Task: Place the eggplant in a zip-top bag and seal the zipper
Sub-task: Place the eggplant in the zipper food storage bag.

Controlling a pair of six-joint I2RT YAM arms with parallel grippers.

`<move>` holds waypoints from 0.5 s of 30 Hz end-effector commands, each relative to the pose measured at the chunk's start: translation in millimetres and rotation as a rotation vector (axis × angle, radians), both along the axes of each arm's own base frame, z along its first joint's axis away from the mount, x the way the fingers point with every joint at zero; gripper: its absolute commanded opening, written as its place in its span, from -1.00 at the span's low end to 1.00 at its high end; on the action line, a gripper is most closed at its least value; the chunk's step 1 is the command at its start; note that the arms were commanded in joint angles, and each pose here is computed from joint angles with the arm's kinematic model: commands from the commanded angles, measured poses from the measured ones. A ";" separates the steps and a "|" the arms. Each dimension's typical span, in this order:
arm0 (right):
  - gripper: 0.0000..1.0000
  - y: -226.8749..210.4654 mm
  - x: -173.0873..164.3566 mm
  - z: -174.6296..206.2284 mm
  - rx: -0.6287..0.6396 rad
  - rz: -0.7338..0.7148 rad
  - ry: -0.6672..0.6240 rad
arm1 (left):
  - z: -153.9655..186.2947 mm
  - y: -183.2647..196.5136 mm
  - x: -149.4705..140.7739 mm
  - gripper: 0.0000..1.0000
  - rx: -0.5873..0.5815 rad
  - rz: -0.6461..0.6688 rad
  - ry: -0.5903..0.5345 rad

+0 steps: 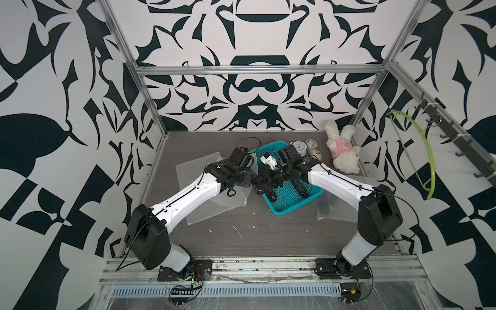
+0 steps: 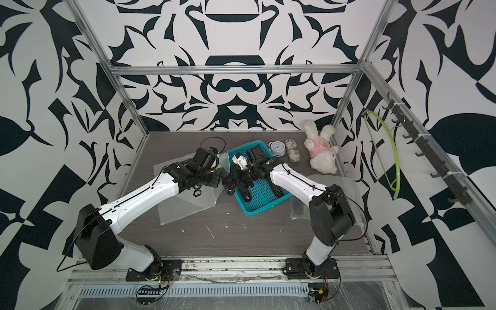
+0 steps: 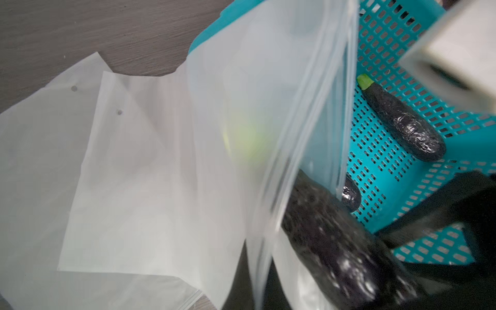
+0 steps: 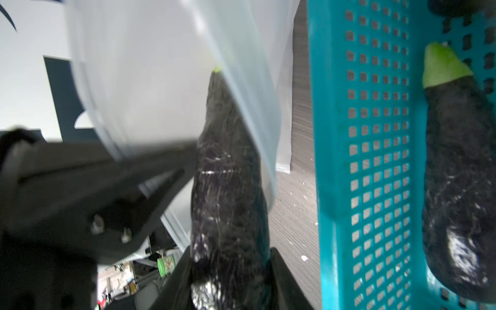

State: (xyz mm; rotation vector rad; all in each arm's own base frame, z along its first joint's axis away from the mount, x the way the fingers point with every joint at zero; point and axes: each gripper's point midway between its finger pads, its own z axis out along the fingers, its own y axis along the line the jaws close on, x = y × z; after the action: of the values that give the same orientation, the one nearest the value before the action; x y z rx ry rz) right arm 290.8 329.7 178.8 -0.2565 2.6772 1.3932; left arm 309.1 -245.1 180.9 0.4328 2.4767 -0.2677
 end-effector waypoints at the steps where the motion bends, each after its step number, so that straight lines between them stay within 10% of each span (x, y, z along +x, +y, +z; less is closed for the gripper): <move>1: -0.46 9.4 19.8 25.0 0.069 -0.054 -0.036 | 1.3 -3.5 -3.1 -1.00 0.009 -0.025 -0.018; 15: -0.43 16.5 59.6 39.1 0.122 -0.224 0.018 | -1.0 -2.0 -11.8 -1.00 -0.029 -0.005 -0.002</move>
State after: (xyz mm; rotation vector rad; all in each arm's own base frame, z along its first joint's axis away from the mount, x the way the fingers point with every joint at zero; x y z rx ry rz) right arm 333.2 340.2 180.5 0.0590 2.6495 1.4604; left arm 301.2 -248.2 178.6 0.4456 2.4675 -0.2896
